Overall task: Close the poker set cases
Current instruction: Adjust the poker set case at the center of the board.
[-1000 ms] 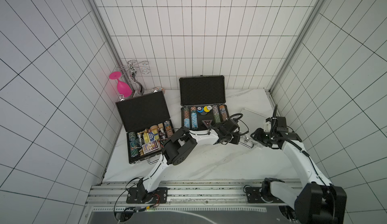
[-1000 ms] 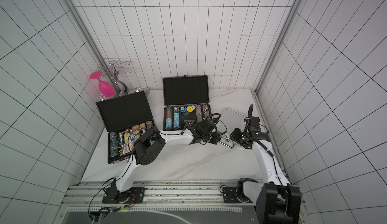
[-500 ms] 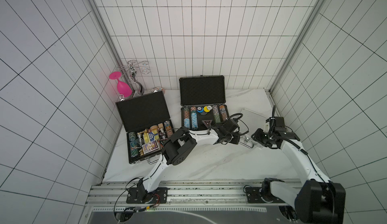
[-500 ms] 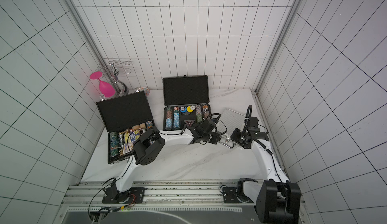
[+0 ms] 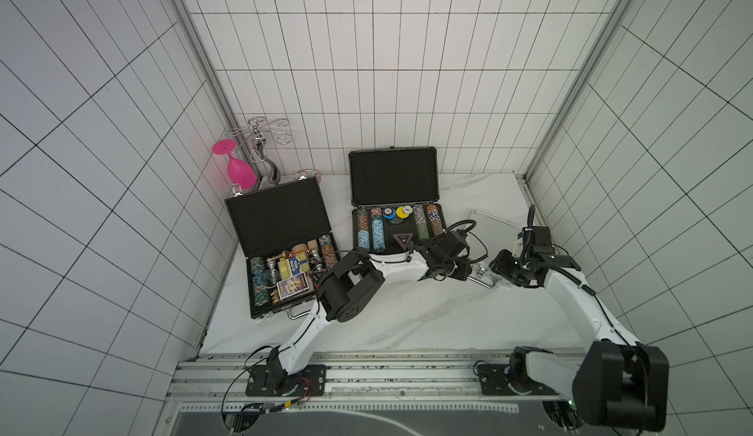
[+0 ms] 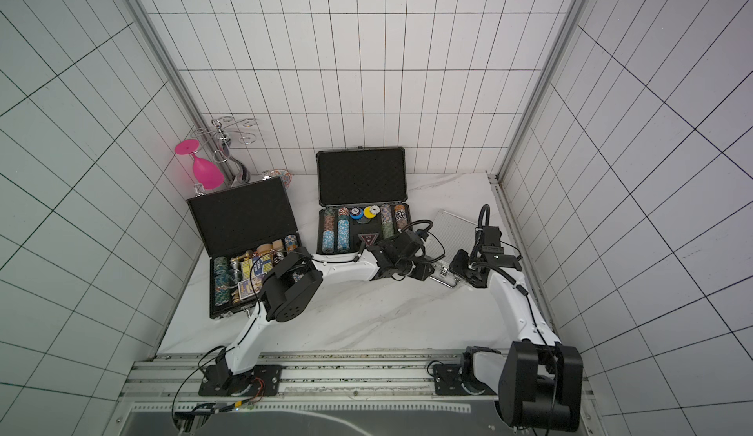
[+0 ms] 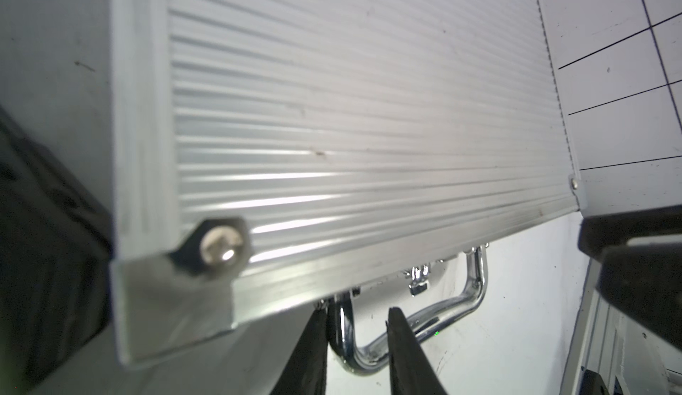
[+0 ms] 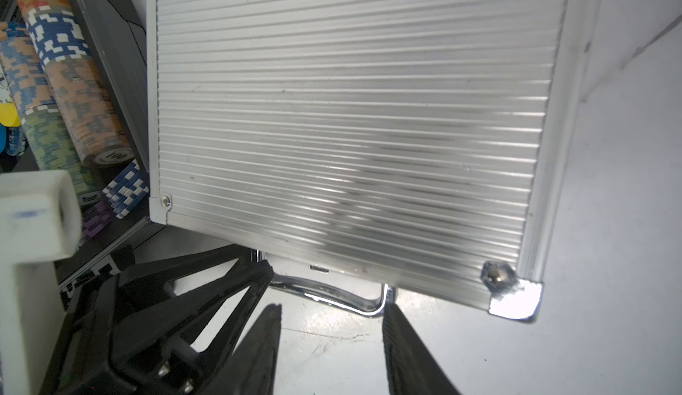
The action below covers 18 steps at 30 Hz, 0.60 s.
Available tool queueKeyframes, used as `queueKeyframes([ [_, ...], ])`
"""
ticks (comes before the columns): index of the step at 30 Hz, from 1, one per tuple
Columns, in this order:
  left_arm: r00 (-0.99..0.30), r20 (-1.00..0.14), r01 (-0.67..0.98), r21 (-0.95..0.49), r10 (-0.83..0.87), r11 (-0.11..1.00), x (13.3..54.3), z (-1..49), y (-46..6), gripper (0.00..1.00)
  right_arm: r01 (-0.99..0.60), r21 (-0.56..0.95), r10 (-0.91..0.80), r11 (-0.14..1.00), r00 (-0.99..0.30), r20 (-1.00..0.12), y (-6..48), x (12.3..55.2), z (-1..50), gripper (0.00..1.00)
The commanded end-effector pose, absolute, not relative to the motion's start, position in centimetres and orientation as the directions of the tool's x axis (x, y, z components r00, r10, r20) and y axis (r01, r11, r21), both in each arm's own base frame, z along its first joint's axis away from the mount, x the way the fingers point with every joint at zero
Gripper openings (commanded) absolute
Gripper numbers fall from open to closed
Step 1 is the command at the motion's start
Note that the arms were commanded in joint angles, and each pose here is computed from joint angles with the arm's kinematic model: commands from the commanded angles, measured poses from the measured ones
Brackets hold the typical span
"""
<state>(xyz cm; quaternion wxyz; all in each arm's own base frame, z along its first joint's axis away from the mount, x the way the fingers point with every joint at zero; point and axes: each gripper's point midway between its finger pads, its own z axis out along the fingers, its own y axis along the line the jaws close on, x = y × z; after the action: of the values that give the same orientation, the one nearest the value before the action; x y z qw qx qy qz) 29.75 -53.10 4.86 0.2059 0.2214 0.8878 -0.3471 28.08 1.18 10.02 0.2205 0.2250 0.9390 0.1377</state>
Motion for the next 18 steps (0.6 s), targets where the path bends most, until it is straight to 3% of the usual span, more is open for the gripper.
queueKeyframes([
  [1, -0.792, -0.558, 0.544, -0.462, 0.247, 0.700, 31.0, 4.0, -53.5, 0.32, 0.357, 0.375, 0.494, 0.855, -0.782, -0.381, 1.0, 29.2, 11.5, 0.48],
  [4, -0.803, -0.542, 0.522, -0.441, 0.246, 0.730, 31.2, 2.7, -52.8, 0.33, 0.353, 0.387, 0.496, 0.852, -0.780, -0.383, 1.1, 29.3, 11.7, 0.48],
  [8, -0.821, -0.528, 0.501, -0.484, 0.218, 0.717, 31.3, 1.8, -53.1, 0.21, 0.345, 0.398, 0.496, 0.850, -0.780, -0.382, 1.3, 29.4, 11.8, 0.47],
  [14, -0.805, -0.546, 0.512, -0.441, 0.232, 0.737, 31.7, 1.3, -53.4, 0.28, 0.338, 0.407, 0.496, 0.848, -0.777, -0.388, 1.4, 29.6, 12.2, 0.46],
  [18, -0.806, -0.544, 0.515, -0.445, 0.236, 0.732, 31.6, 0.7, -53.6, 0.23, 0.334, 0.413, 0.496, 0.847, -0.778, -0.387, 1.6, 29.6, 12.2, 0.46],
])
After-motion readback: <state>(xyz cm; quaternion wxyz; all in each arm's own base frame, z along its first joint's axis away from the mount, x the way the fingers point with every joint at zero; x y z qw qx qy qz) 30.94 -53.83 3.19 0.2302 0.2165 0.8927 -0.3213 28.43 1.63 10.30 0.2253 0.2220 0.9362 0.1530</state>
